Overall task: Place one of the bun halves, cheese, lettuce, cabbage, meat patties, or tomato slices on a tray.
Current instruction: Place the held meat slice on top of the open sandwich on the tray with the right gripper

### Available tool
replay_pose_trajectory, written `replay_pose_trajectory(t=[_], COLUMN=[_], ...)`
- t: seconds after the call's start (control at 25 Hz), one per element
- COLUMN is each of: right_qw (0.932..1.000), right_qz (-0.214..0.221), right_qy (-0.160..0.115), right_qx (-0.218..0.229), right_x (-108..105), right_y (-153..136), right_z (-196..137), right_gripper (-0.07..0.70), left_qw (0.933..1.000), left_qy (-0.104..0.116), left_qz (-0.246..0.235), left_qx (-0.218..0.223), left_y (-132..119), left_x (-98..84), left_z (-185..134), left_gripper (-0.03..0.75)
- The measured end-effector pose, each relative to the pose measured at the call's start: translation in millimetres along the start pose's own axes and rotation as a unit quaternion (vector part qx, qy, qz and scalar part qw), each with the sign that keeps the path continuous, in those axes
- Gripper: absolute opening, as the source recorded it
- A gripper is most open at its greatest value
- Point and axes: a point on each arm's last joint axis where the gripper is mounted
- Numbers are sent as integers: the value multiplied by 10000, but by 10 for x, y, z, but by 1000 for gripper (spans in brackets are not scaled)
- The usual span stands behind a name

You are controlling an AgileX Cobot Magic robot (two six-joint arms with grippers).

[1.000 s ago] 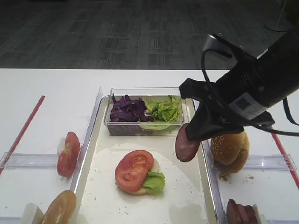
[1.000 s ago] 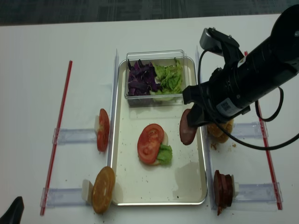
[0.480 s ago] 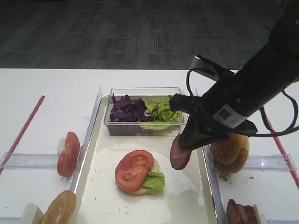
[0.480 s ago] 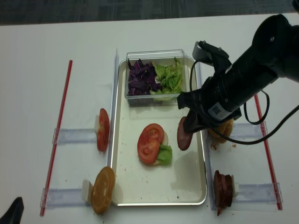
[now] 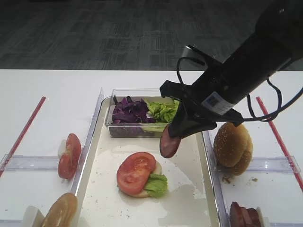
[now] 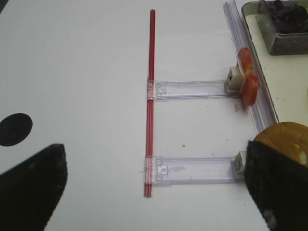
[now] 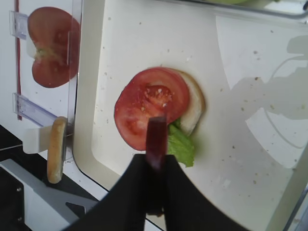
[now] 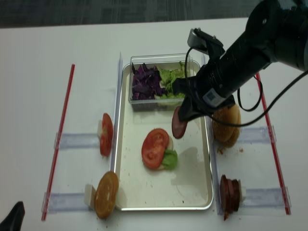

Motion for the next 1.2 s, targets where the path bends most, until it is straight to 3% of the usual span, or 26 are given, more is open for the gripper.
replay_pose_trajectory(t=[0.64,1.2], right_qw=[9976,9975], right_qz=[166,144], right_qy=[471,547], right_qx=[490,428], right_x=[371,344], right_y=[-461,-633], right_z=[-262,-187], right_gripper=[110,110], left_qw=[10000,10000], left_qy=[0,-6], left_qz=[0,14], left_qx=[0,3], left_y=[0,0], left_x=[0,3], left_z=[0,0], left_gripper=[689,689])
Point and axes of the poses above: a point on each arm's last joint axis where the gripper is mounted, y pointing back along that axis away from the gripper, x along the wrist's bending axis when the last joint is at zero, z = x × y, and after that the axes turned 15 degrees about -y, right-handed
